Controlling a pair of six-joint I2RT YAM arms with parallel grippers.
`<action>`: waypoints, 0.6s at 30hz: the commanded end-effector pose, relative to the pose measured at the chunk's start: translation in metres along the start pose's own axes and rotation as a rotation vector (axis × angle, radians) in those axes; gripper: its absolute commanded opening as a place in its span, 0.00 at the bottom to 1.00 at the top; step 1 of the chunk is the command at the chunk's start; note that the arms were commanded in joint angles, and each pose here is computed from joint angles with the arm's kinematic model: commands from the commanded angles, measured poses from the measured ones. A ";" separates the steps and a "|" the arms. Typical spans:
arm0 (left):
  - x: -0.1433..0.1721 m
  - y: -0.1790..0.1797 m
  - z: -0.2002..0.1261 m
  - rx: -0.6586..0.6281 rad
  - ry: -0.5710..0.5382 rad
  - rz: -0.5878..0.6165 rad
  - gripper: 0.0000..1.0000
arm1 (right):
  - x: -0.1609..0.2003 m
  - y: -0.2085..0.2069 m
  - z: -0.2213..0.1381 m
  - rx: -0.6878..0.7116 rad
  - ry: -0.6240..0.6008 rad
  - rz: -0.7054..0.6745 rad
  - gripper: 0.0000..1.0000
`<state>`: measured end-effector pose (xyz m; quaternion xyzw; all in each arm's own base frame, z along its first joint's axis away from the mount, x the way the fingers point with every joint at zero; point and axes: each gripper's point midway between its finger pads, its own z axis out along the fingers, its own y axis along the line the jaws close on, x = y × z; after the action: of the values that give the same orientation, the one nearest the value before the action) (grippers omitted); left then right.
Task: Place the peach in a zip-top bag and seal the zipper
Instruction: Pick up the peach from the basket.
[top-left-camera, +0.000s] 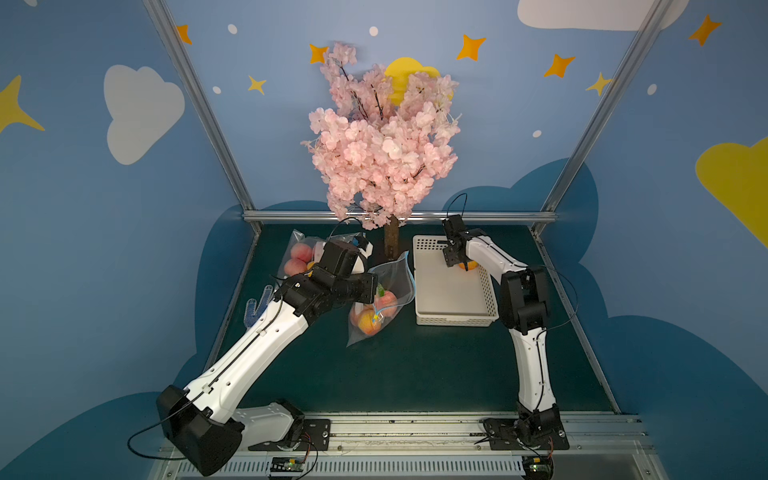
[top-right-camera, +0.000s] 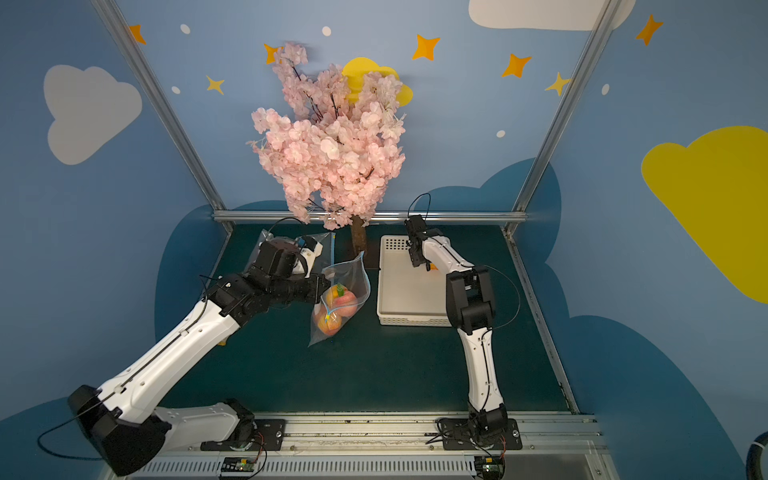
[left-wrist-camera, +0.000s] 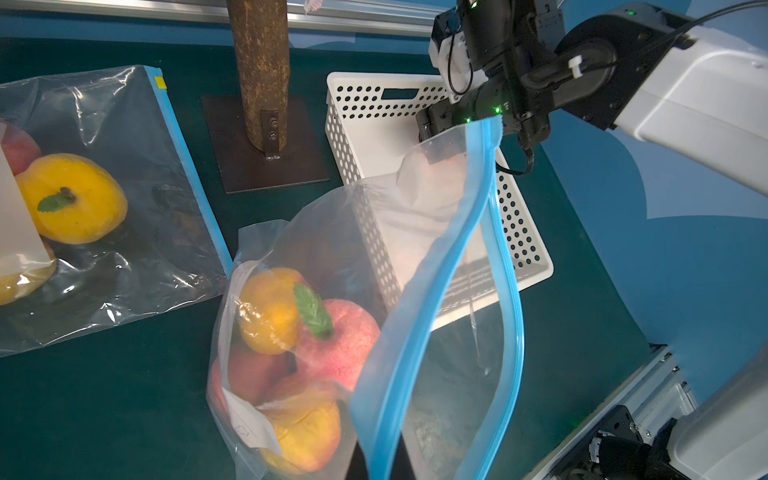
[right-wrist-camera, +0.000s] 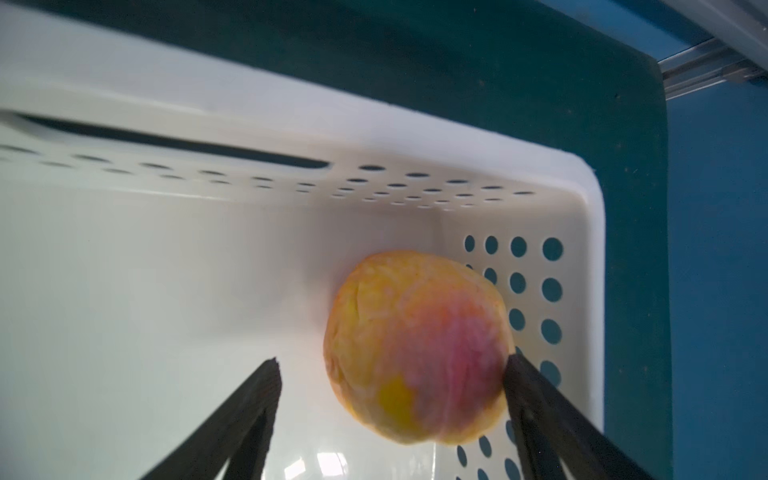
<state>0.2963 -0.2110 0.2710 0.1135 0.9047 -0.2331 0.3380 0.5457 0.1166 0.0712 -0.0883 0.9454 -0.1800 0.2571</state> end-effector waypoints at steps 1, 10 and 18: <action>0.000 -0.002 0.001 0.014 -0.004 0.003 0.03 | 0.012 0.000 0.011 -0.022 0.062 -0.015 0.81; 0.000 -0.002 0.000 0.015 -0.005 0.004 0.03 | 0.021 -0.007 0.013 0.000 0.094 -0.031 0.51; 0.002 -0.002 0.002 0.018 -0.001 0.001 0.03 | 0.001 -0.021 -0.048 -0.065 0.018 0.043 0.40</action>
<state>0.2961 -0.2113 0.2711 0.1138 0.9046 -0.2342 0.3376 0.5381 0.1086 0.0806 -0.0873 0.9509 -0.1718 0.2420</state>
